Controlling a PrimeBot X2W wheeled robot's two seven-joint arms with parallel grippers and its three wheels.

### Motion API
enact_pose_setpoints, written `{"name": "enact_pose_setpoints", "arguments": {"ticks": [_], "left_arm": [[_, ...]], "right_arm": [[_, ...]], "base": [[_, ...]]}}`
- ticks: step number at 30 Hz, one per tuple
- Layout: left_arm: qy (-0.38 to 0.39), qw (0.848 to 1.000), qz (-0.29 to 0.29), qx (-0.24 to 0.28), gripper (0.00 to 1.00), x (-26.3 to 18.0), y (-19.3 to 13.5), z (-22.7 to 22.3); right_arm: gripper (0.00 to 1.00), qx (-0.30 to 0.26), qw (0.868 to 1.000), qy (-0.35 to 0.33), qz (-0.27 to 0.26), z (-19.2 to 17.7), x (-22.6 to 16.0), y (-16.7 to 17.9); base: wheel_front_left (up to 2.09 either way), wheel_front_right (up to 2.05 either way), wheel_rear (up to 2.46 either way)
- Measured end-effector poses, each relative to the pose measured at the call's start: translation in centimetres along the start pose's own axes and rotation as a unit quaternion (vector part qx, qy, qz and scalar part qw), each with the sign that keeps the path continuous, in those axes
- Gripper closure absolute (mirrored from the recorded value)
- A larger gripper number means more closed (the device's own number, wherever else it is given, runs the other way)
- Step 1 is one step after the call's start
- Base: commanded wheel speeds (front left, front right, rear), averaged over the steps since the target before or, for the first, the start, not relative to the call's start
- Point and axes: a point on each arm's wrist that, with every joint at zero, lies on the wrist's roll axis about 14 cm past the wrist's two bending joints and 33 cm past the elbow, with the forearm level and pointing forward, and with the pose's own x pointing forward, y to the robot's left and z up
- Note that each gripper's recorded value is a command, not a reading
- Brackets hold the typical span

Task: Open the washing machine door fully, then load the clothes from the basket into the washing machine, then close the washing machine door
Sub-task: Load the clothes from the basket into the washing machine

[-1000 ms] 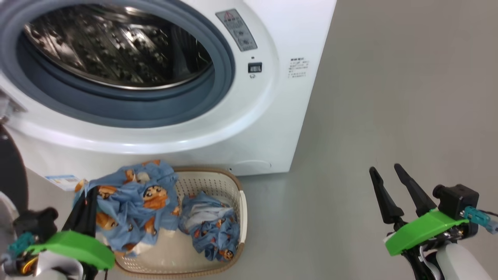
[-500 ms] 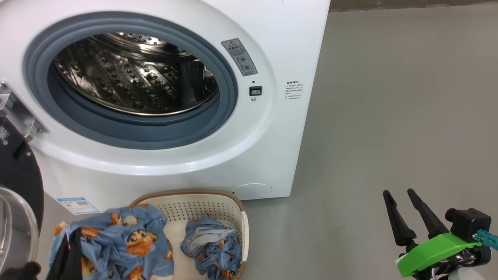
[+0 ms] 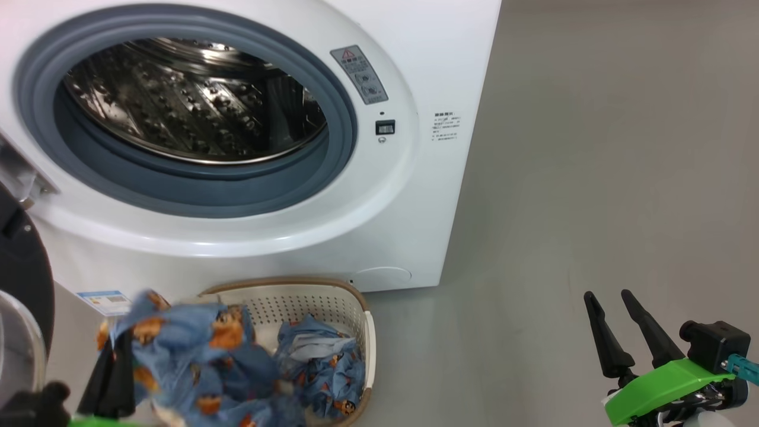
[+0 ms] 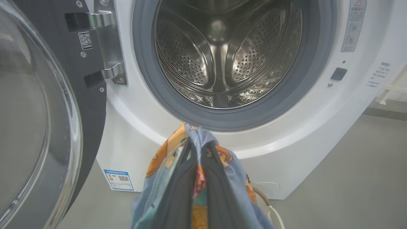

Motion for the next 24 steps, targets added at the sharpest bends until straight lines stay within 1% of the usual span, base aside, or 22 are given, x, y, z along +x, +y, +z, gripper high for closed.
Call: {"name": "enact_pose_setpoints", "arguments": {"ticks": [5,6,15,16,19,24], "left_arm": [[-0.028,0.999,-0.030,-0.007,1.00,3.5,-1.7,1.7],[-0.042,0.998,-0.041,-0.005,1.00,5.2,-2.0,2.7],[-0.093,0.992,-0.085,0.024,1.00,13.3,-3.9,6.6],[-0.090,0.991,-0.094,0.027,1.00,14.9,-4.6,6.5],[-0.070,0.992,-0.106,0.026,1.00,17.1,-5.6,5.1],[-0.029,0.993,-0.107,0.028,1.00,20.0,-6.2,2.4]], "right_arm": [[0.00,0.007,1.000,0.007,-0.004,-0.7,0.4,0.0],[0.00,0.010,1.000,0.010,-0.005,-1.0,0.8,0.1],[0.00,0.011,1.000,0.013,-0.006,-1.7,3.1,0.2],[0.00,0.013,1.000,0.015,-0.009,-1.9,3.6,0.1],[0.00,0.016,1.000,0.019,-0.014,-2.4,4.1,-0.2],[0.00,0.017,0.999,0.022,-0.020,-2.8,4.7,-0.6]], "base": [[0.00,0.00,0.00],[0.00,0.00,0.00],[0.00,0.00,0.00],[0.00,0.00,0.00],[0.00,0.00,0.00],[0.00,0.00,0.00]]}}
